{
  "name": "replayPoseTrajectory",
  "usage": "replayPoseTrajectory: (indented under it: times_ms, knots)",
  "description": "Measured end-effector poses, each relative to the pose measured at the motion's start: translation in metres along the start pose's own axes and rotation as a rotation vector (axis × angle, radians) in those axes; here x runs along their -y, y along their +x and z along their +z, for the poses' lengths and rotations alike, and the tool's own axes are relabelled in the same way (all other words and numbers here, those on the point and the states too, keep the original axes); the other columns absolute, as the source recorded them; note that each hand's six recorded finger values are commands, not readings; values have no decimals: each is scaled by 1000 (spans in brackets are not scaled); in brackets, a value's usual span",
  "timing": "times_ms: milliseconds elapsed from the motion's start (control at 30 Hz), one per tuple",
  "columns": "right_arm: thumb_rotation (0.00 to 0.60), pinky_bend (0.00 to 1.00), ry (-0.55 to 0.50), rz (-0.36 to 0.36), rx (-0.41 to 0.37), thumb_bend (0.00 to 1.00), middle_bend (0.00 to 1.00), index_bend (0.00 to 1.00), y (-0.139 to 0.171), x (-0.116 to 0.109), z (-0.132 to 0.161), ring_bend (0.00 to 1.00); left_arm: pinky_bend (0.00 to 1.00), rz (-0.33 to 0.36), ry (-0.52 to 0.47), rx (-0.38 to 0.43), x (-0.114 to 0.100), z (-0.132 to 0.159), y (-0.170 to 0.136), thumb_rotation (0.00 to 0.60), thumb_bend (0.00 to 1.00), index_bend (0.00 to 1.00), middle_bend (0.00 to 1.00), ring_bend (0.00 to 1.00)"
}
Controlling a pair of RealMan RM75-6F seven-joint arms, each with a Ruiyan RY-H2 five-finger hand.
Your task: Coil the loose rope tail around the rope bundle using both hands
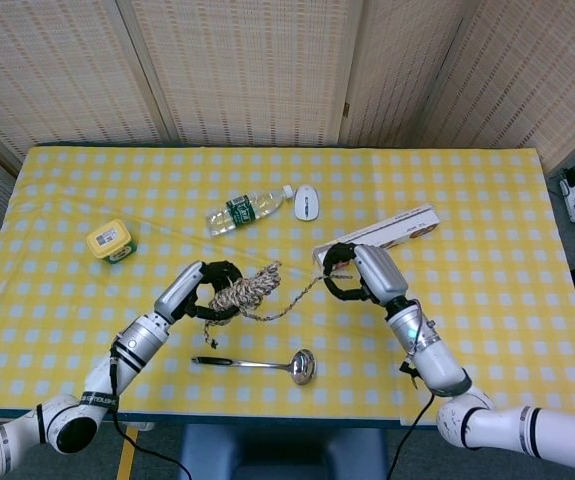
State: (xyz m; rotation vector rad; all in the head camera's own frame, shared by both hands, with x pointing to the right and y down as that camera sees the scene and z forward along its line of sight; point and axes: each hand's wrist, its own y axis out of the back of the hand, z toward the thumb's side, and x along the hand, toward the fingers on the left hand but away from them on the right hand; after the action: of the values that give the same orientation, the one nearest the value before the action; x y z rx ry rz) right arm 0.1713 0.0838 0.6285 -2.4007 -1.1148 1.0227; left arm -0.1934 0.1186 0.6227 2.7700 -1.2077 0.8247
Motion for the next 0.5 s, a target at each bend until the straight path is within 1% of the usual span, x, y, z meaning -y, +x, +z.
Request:
replayPoseTrajectory:
  times_ms: [33,133,367,500]
  knots:
    - [600,365,2,-1,-4,581,461,661,-3,0,4,399,634,-11,38,5,4,-1,-1,600,591,639,679,589]
    - [600,366,10,-8,-18,581,462,661,-10,2,18,399,628,-32,113,20,14,-1,-1,600,590,639,678,590]
    - [600,368,14,-15,-60,581,465,661,-18,10,48,400,611,-85,225,50,34,5,4,600,590,638,678,590]
    - [600,377,8,-11,-90,582,467,661,-17,15,64,402,610,-116,262,55,46,9,7,600,590,640,678,591]
